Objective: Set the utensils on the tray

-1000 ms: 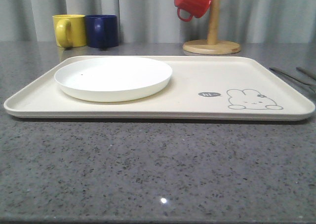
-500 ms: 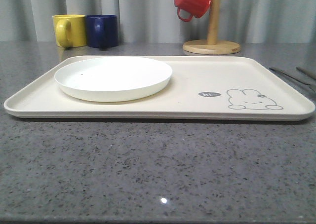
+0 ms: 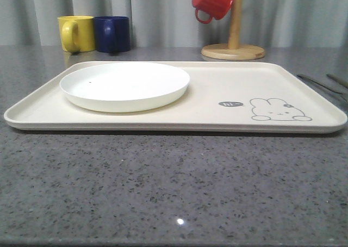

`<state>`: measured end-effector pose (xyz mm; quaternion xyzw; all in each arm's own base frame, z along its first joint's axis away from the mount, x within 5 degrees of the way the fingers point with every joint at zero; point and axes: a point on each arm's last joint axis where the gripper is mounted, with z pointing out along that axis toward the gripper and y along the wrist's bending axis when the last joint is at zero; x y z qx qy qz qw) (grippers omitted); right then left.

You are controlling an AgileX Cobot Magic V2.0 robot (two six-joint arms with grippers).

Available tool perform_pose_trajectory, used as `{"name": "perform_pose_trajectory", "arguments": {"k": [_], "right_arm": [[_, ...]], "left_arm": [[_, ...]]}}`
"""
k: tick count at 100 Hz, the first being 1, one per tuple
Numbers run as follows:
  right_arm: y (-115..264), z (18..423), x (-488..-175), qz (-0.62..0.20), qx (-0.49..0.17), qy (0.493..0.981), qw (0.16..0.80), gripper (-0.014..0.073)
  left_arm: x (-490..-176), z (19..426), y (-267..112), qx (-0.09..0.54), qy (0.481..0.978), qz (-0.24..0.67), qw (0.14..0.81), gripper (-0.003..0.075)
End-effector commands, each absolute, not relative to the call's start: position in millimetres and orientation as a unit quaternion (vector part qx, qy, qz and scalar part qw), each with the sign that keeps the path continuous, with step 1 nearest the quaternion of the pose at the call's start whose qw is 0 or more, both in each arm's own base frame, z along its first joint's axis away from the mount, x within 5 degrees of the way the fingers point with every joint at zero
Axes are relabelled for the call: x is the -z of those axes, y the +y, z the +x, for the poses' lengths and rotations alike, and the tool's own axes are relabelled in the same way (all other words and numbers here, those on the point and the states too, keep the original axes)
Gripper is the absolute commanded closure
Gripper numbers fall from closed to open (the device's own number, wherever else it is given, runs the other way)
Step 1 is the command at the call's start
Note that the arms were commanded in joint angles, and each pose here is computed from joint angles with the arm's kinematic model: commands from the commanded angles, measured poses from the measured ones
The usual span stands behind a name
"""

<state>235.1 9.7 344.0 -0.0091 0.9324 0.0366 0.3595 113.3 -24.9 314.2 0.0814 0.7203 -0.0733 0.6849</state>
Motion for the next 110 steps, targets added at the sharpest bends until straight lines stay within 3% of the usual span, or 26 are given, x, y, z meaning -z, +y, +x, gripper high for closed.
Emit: {"name": "perform_pose_trajectory", "arguments": {"k": [1,31,110], "right_arm": [[13,257,-354,-0.020,-0.038,0.921,0.387,0.0200],[14,304,-323,-0.022,-0.037,0.941,0.335,0.0200],[30,321,-295,-0.045,-0.043,0.953,0.297,0.0200]], "left_arm": [[-330,114,-23,0.074,0.686,0.068,0.721,0.0738],[-330,114,-23,0.074,0.686,0.068,0.721,0.0738],[-330,114,-23,0.074,0.686,0.068,0.721,0.0738]]}}
